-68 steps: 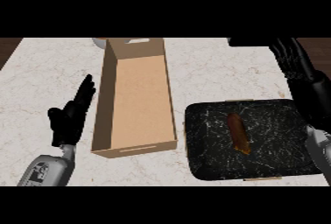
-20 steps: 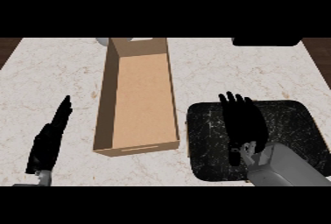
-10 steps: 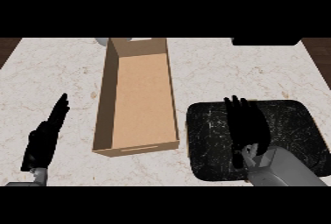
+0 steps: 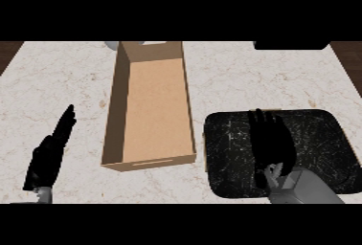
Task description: Pick the sweet potato from the tray and place it in the cardboard box
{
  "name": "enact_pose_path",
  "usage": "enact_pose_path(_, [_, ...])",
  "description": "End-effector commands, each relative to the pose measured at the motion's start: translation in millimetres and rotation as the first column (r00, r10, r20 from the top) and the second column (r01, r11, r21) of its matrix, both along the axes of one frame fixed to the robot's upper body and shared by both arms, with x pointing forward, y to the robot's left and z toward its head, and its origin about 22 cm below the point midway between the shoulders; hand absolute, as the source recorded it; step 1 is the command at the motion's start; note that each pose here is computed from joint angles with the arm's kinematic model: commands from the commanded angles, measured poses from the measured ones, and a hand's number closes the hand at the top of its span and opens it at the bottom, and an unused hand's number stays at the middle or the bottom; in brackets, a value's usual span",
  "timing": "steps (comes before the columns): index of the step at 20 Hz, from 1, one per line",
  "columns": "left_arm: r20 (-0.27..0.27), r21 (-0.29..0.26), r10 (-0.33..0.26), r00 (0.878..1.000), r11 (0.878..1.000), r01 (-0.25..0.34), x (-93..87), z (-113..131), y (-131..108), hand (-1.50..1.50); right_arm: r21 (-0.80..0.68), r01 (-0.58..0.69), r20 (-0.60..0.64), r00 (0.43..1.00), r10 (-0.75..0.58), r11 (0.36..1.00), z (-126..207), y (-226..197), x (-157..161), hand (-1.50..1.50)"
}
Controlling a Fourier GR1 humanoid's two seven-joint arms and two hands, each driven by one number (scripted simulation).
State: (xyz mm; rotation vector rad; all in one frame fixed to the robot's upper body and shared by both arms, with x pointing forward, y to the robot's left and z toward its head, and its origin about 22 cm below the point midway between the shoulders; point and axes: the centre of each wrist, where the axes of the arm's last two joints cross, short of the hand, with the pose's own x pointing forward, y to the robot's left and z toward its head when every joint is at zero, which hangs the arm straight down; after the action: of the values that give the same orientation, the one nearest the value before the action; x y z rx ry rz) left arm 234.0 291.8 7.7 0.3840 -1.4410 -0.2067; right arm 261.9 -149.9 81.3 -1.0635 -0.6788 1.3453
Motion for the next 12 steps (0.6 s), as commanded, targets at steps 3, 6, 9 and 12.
enact_pose_path(3, [0.001,-0.002,0.001,1.000,1.000,-0.001,-5.6,-1.9,-5.4,0.00,-0.058,0.084,-0.017,0.996,-0.085,0.995,-9.5,3.7,13.1,-1.50])
enact_pose_path(6, [0.009,-0.004,0.004,1.000,1.000,-0.004,-14.3,7.9,0.9,0.00,-0.067,0.093,-0.004,0.996,-0.093,0.993,-11.0,-8.7,-2.2,-1.50])
enact_pose_path(9, [0.008,-0.014,0.013,1.000,1.000,-0.013,7.4,11.0,2.6,0.00,-0.074,0.083,-0.024,0.996,-0.085,0.994,-19.6,-15.6,11.1,-1.50])
enact_pose_path(12, [0.006,-0.009,0.000,1.000,1.000,0.000,-1.9,-0.6,-6.3,0.00,-0.063,0.112,-0.013,0.994,-0.113,0.992,-17.0,-19.1,13.8,-1.50])
